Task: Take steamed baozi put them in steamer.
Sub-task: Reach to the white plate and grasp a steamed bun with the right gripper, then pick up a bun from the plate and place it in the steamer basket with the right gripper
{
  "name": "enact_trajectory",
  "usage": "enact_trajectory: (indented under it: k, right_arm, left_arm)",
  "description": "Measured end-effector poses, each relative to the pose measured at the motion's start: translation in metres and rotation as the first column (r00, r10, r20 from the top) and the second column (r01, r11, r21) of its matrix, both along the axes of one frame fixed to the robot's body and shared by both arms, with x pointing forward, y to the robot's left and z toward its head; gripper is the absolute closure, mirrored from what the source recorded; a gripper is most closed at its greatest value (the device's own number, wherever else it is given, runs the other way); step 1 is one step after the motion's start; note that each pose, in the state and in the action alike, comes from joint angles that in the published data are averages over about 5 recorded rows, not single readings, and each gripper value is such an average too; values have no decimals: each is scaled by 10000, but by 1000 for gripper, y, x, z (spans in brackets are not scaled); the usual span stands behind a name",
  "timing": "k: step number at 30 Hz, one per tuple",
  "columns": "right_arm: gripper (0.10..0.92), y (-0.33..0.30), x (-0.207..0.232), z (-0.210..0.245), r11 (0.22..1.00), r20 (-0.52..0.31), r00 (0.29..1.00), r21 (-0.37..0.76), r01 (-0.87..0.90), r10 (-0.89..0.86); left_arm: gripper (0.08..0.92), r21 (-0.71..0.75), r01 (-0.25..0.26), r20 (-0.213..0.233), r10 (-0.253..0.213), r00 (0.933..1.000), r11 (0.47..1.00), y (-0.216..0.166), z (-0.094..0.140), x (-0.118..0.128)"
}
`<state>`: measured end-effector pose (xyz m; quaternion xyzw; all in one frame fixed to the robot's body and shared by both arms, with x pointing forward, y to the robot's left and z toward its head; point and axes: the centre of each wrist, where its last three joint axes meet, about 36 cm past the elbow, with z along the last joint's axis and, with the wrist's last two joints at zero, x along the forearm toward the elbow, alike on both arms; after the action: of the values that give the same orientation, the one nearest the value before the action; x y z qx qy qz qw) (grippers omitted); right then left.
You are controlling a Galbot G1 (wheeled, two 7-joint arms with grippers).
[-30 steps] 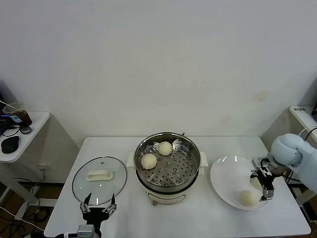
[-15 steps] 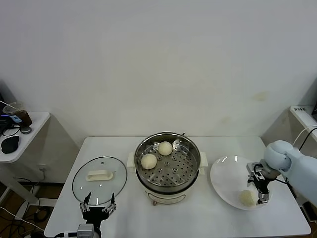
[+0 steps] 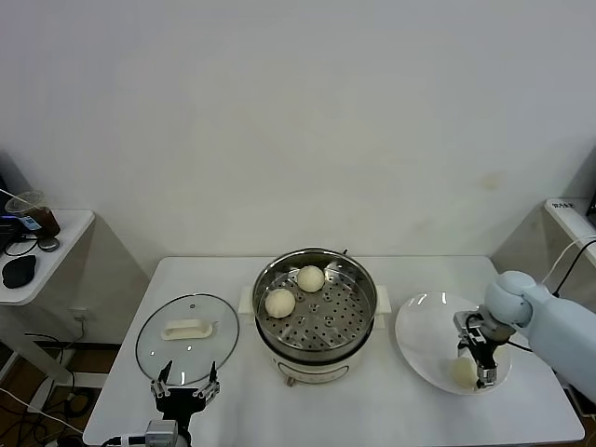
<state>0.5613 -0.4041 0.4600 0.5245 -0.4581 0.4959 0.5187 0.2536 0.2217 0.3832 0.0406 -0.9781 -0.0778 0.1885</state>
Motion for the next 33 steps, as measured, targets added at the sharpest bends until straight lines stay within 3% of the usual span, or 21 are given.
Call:
enact_trajectory:
  k: [4,18,25,33]
  right_arm:
    - [275,-2,1,-1,10000,-17,10000,-12,79,-79]
    - [658,-11,8,14,9990,150,9989,82,439,-441]
    - [682,2,24,44,9993,472,9986,307,232,-246]
    - [683,49,67,120,9948,1356,9898,853,-554,435]
  left_arm:
    - [177,-4,-1,6,1,10000,10000,0,0,0]
    - [177,-73,16,46,-16,10000,10000,-2,0,3]
    - [177,-145,-41,203,44,9998,9999,-4,4,6]
    - [177,-53,-99,465,101,9989,9999,-2,10,8]
